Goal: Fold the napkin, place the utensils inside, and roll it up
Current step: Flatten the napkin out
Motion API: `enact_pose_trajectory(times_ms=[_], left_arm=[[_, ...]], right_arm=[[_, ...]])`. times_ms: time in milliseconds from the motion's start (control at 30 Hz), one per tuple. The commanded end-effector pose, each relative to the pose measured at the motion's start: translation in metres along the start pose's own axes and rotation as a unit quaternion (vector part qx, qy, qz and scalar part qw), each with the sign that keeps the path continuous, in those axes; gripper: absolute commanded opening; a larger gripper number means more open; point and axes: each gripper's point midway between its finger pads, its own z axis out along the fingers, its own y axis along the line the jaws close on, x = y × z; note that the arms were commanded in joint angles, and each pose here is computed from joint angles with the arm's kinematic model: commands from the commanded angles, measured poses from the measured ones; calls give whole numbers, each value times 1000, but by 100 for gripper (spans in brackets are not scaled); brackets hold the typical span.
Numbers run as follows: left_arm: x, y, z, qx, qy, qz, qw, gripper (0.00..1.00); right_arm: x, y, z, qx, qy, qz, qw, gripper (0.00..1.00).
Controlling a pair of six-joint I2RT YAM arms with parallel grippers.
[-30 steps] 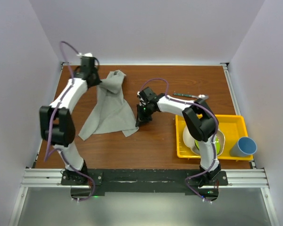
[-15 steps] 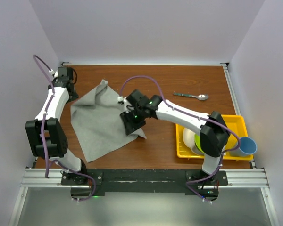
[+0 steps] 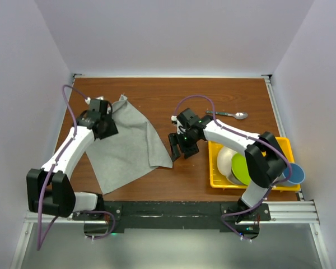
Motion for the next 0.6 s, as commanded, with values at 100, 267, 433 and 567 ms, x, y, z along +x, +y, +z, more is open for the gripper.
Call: enact_pose_trajectory(times_ms=[100,267,433,567], left_arm=[[9,-30,-3,94,2,-15,995,69],[-33,-32,11,53,-16,43,998,91],[-66,-36,45,13,-25,73,997,91],[-95,-23,73,-51,-32,94,994,91]], right_arm=[[-18,26,18,-114,-24,87,989,74],[-15,23,31,-114,-15,92,989,77],[-11,19,46,-111,0,102,989,72],[-10,14,50,-100,5,103,990,66]])
